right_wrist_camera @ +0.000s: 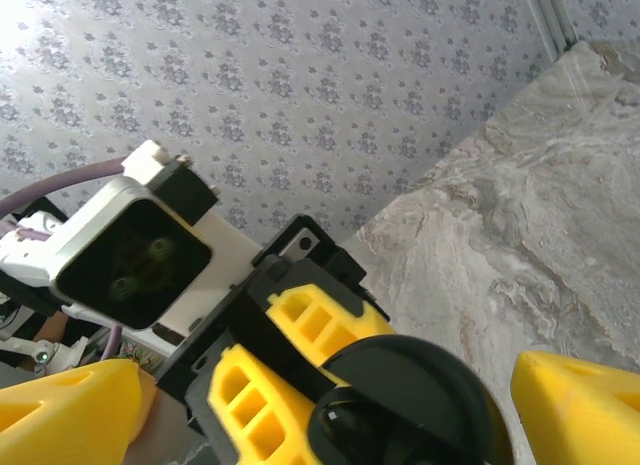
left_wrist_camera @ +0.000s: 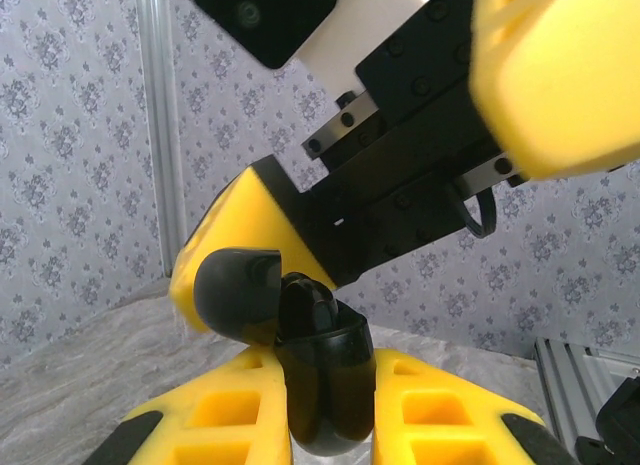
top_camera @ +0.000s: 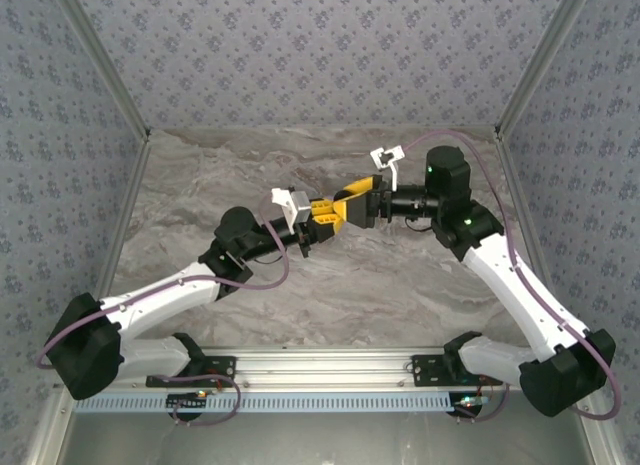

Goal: Insert the wireless bluetooth earbuds into the charging case

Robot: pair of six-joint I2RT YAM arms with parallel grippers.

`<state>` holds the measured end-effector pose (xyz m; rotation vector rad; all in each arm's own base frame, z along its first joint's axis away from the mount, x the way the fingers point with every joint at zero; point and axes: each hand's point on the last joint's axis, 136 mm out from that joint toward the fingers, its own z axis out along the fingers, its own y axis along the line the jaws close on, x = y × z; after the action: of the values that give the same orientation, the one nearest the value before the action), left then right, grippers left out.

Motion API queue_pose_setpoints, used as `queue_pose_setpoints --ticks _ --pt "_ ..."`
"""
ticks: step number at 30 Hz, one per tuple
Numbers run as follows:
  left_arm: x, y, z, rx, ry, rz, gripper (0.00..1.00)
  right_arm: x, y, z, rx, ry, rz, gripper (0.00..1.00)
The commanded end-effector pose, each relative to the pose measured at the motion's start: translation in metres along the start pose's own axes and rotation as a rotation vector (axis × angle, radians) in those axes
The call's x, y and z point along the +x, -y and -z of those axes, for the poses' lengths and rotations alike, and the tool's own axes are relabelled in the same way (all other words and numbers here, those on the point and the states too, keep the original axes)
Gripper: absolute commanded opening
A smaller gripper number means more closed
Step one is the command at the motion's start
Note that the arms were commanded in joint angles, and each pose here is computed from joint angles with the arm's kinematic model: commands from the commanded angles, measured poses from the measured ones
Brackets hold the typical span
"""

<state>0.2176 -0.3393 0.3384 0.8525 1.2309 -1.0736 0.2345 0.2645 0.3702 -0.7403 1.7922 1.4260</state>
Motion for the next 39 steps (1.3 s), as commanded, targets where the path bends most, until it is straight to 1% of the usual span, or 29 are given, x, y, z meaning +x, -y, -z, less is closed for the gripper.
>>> queue_pose_setpoints --ticks 1,7,10,11,13,15,17,18,19,22,25,27,33,39 --pt "-0.018 0.002 -0.003 -0.001 0.038 -0.022 0.00 -0.009 -0.027 0.010 -0.050 0.026 0.092 0.96" --pt "-0.014 -0.003 -0.002 -0.026 0.022 -0.029 0.00 -0.002 -0.029 0.014 -0.027 0.015 0.098 0.95" --pt "-0.014 -0.004 -0.002 -0.030 0.023 -0.031 0.00 0.002 -0.020 0.014 0.027 -0.001 0.093 0.96" --pt "-0.015 -0.004 -0.002 -0.034 0.023 -0.030 0.00 0.002 -0.014 0.014 0.062 -0.006 0.095 0.96" --pt "-0.013 -0.006 -0.002 -0.045 0.015 -0.025 0.00 0.003 0.002 0.019 0.178 -0.015 0.095 0.96" --pt "-0.009 -0.011 -0.002 -0.073 -0.006 -0.003 0.00 -0.005 0.022 0.032 0.352 0.001 0.106 0.97" --pt "-0.001 -0.016 0.000 -0.107 -0.034 0.030 0.00 -0.005 0.043 0.048 0.492 0.020 0.102 0.99" --pt "0.006 -0.022 0.001 -0.135 -0.053 0.051 0.00 -0.007 0.050 0.058 0.542 0.049 0.093 1.00" --pt "0.013 -0.026 0.002 -0.162 -0.070 0.074 0.00 0.000 0.063 0.065 0.584 0.058 0.061 1.00" --pt "0.035 -0.049 0.012 -0.274 -0.099 0.183 0.00 0.008 0.090 0.093 0.683 0.123 -0.044 1.00" --pt "0.060 -0.076 0.027 -0.362 -0.107 0.343 0.00 0.027 0.116 0.115 0.754 0.146 -0.161 1.00" --pt "0.080 -0.094 0.037 -0.421 -0.140 0.442 0.00 0.041 0.131 0.125 0.798 0.143 -0.221 1.00" --pt "0.148 -0.129 0.057 -0.555 -0.305 0.655 0.00 0.073 0.153 0.135 0.861 0.108 -0.305 1.00" --pt "0.201 -0.140 0.057 -0.615 -0.459 0.749 0.00 0.082 0.156 0.144 0.908 0.080 -0.300 1.00"
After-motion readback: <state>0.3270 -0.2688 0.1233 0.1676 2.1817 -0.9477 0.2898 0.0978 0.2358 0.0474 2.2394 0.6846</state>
